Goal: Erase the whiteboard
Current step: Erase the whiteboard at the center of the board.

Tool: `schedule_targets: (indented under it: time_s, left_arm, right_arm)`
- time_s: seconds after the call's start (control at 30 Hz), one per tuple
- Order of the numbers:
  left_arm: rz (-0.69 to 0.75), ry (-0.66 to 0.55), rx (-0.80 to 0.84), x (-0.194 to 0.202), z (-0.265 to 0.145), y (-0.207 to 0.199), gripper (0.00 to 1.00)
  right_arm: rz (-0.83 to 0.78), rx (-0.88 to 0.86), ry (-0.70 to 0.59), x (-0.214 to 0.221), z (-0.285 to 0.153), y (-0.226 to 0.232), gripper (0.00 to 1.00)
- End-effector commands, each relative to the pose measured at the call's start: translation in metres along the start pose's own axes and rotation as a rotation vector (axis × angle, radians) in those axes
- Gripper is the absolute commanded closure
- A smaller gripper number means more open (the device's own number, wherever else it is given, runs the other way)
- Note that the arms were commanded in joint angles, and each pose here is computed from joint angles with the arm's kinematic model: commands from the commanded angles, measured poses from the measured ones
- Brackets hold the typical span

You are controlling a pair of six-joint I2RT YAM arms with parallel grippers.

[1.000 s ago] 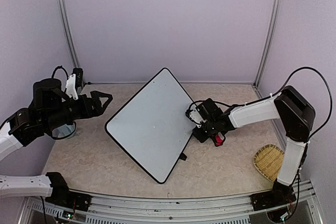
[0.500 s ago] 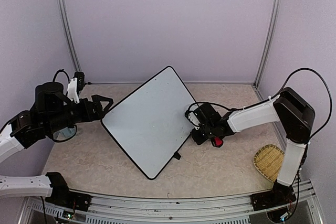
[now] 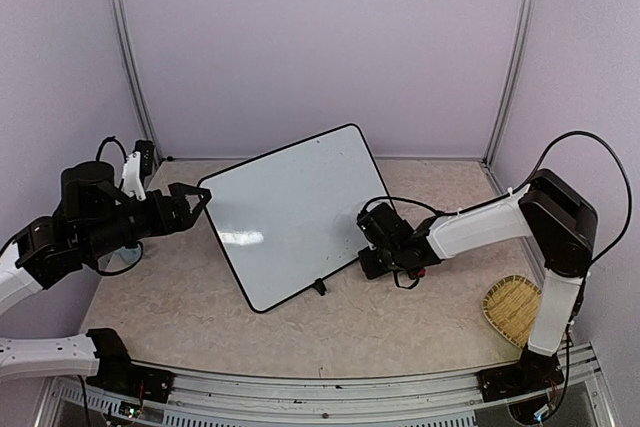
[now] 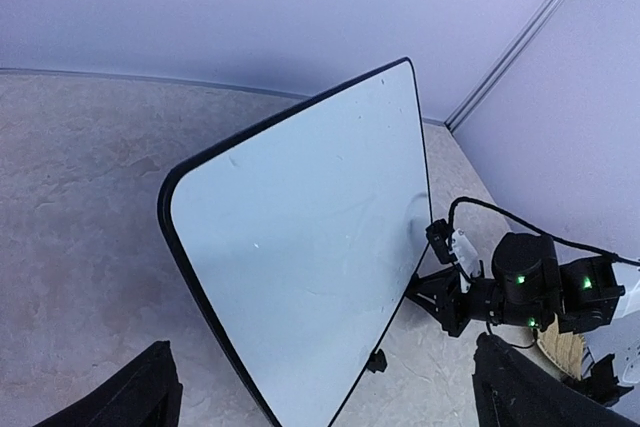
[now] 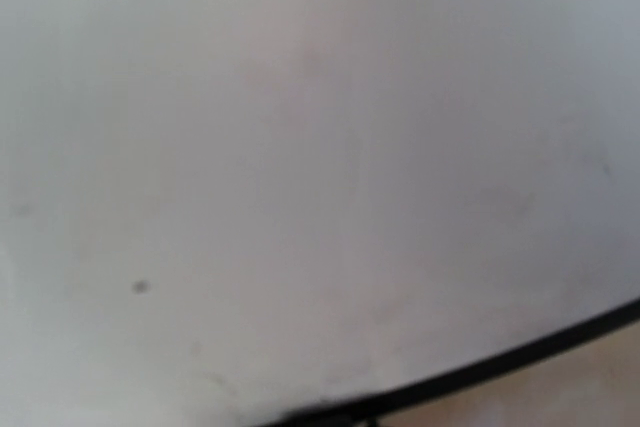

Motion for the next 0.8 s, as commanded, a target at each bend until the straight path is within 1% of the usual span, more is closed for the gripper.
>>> schedule_targets:
  time_s: [0.0, 0.2, 0.43, 0.77]
  left_arm:
    - [-0.015, -0.026, -0.007, -0.001, -0.001, 0.002, 0.01]
    - [-0.026, -0.046, -0.017, -0.003, -0.004, 0.005, 0.01]
    - [-0.034, -0.052, -0.02, 0.0, -0.006, 0.009, 0.01]
    - [-0.036, -0.052, -0.026, 0.007, -0.003, 0.013, 0.01]
  right_arm:
    - [0.142, 0.095, -0.009, -0.008, 0.002, -0.005, 1.0]
    - [0.242, 0.13, 0.002, -0.009, 0.006, -0.002, 1.0]
    - [0.354, 0.225, -0.001, -0.016, 0.006, -0.009, 1.0]
    - [0.457, 0.34, 0.007, -0.024, 0.009, -0.016, 1.0]
Point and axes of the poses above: each gripper's point midway between its finger pads, its own z axis out along the fingers, its own y axis along the line the jaws close on, x = y × z, the point moved 2 cm from there along -z, back along the fingers, and after that the axes turned 8 degrees about -z, right-handed, at the moved point
